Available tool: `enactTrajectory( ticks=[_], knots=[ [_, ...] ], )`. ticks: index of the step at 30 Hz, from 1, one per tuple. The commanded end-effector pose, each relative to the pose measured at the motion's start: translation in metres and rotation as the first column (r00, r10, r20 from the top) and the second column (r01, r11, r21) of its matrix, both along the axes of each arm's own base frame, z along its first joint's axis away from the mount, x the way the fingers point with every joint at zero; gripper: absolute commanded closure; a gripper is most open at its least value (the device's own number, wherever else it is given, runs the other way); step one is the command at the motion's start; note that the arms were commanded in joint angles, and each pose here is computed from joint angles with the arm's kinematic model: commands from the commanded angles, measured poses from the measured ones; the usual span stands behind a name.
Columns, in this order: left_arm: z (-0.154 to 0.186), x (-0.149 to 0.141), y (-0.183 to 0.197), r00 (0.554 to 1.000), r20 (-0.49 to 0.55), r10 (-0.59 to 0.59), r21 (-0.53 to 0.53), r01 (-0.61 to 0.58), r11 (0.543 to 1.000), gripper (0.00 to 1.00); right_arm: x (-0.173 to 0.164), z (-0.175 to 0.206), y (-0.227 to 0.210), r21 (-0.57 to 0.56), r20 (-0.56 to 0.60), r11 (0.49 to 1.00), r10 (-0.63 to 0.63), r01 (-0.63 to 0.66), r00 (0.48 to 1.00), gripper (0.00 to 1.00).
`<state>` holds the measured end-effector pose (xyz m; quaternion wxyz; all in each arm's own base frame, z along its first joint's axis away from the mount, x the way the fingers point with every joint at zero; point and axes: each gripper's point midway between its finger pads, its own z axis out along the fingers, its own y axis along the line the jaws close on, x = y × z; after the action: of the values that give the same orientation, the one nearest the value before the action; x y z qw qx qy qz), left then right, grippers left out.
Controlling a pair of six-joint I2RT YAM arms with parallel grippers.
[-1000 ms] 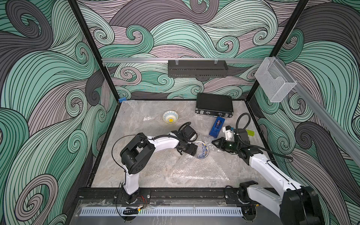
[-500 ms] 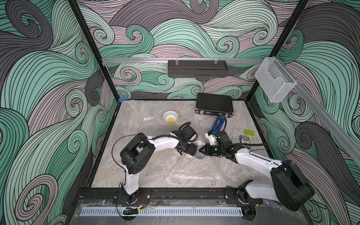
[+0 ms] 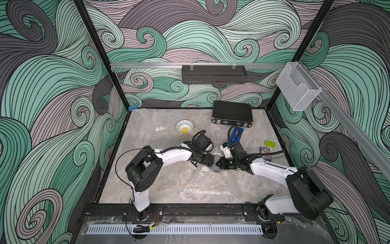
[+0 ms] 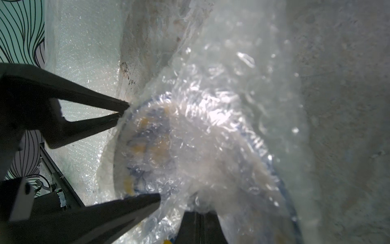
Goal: Wrap bowls in bubble wrap
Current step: Wrap the bowl in bubble wrap.
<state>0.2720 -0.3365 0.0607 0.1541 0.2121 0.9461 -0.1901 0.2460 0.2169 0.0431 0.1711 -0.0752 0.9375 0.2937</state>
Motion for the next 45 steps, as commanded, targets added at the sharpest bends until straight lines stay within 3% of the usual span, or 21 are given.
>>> enactTrajectory(
  ticks=[1, 10, 19, 21, 23, 25, 29, 36, 45],
  knots=[
    [0.023, 0.016, -0.009, 0.998, 0.036, 0.049, -0.038, -0.048, 0.998, 0.11, -0.006, -0.01, -0.002, -0.035, -0.028, 0.999, 0.019, -0.02, 0.999, 1.0],
    [-0.002, 0.035, -0.015, 0.997, 0.004, 0.075, -0.021, -0.075, 0.997, 0.1, -0.009, -0.011, 0.003, -0.015, -0.043, 0.999, 0.033, -0.034, 0.999, 1.0],
    [-0.039, 0.03, 0.0, 0.994, -0.041, 0.097, 0.062, -0.094, 0.994, 0.23, -0.009, 0.001, 0.003, 0.003, -0.025, 0.999, 0.037, -0.037, 0.999, 1.0],
    [-0.045, 0.03, 0.005, 0.993, -0.042, 0.108, 0.084, -0.105, 0.991, 0.24, -0.011, 0.011, 0.004, 0.012, -0.017, 0.999, 0.041, -0.041, 0.999, 0.88],
    [-0.049, 0.029, 0.009, 0.993, -0.041, 0.114, 0.101, -0.11, 0.989, 0.25, -0.014, 0.026, 0.002, 0.021, 0.002, 0.999, 0.041, -0.041, 0.999, 0.61],
    [-0.049, 0.029, 0.009, 0.993, -0.041, 0.114, 0.102, -0.109, 0.989, 0.26, -0.018, 0.042, -0.009, 0.004, 0.041, 1.0, 0.018, -0.018, 0.999, 0.43],
    [-0.046, 0.029, 0.008, 0.993, -0.039, 0.107, 0.097, -0.103, 0.99, 0.28, -0.031, 0.052, -0.057, -0.131, 0.096, 0.981, -0.13, 0.142, 0.987, 0.23],
    [-0.041, 0.03, 0.009, 0.994, -0.025, 0.107, 0.095, -0.105, 0.99, 0.29, -0.071, 0.019, -0.111, -0.235, 0.031, 0.913, -0.336, 0.333, 0.941, 0.2],
    [-0.036, 0.03, 0.007, 0.995, -0.021, 0.1, 0.081, -0.098, 0.992, 0.3, -0.121, -0.019, -0.097, -0.143, -0.215, 0.945, -0.319, 0.294, 0.923, 0.29]
  ],
)
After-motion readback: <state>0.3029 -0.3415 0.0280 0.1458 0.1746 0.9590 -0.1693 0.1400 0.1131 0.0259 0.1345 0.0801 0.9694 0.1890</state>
